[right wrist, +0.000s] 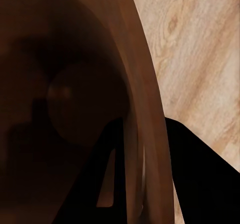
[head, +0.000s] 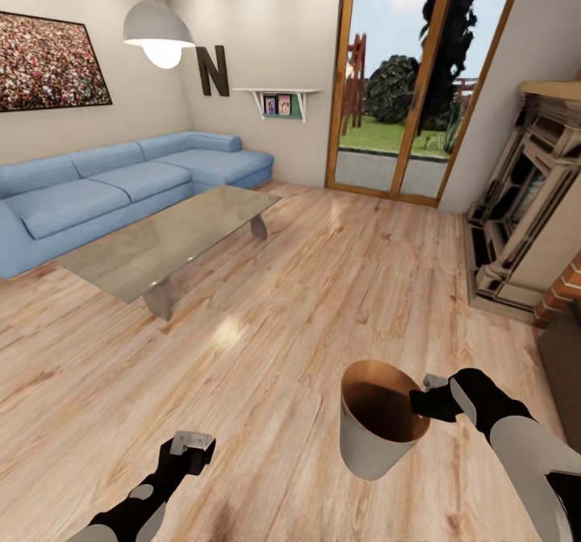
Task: Put the three can of soda from the living room inside the tash can in the kitchen.
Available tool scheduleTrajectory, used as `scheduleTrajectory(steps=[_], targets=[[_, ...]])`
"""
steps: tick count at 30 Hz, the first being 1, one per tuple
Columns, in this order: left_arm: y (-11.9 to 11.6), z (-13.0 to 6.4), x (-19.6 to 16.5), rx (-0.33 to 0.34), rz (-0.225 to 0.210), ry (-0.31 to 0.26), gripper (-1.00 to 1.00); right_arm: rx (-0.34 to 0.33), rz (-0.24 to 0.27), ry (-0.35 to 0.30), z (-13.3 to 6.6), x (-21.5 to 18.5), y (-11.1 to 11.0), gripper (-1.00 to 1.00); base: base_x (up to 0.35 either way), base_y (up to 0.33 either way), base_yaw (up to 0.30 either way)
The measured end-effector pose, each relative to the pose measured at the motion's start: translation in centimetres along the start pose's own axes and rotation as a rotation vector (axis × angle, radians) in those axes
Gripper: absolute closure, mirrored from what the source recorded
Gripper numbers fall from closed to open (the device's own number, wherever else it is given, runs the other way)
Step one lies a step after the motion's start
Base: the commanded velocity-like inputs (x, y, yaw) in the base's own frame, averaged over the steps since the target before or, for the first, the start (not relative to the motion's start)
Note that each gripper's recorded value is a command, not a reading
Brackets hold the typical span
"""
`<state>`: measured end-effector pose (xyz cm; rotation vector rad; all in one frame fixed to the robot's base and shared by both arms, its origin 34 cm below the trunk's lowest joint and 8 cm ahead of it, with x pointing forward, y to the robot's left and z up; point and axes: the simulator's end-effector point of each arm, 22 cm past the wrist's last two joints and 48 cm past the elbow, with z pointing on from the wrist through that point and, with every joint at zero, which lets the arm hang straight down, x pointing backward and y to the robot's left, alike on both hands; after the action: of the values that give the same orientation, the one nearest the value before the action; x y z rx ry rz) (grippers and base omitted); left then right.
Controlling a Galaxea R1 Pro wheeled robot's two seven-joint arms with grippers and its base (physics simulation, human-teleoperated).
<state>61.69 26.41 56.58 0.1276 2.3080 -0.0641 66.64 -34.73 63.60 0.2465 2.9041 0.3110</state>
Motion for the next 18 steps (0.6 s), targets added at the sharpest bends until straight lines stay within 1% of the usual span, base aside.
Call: scheduleTrajectory(steps=[6, 18], targets=[[-0.2, 0.8, 1.2, 0.006, 0.008, 0.010, -1.00, -0.001, -0.003, -0.007, 1.0, -0.2, -0.2, 1.00, 0.000, 0.000, 0.000], [-0.2, 2.1, 3.2, 0.007, 0.009, 0.018, -1.00, 0.000, -0.011, -0.015, 3.1, -0.1, -0.6, 1.00, 0.000, 0.000, 0.000]])
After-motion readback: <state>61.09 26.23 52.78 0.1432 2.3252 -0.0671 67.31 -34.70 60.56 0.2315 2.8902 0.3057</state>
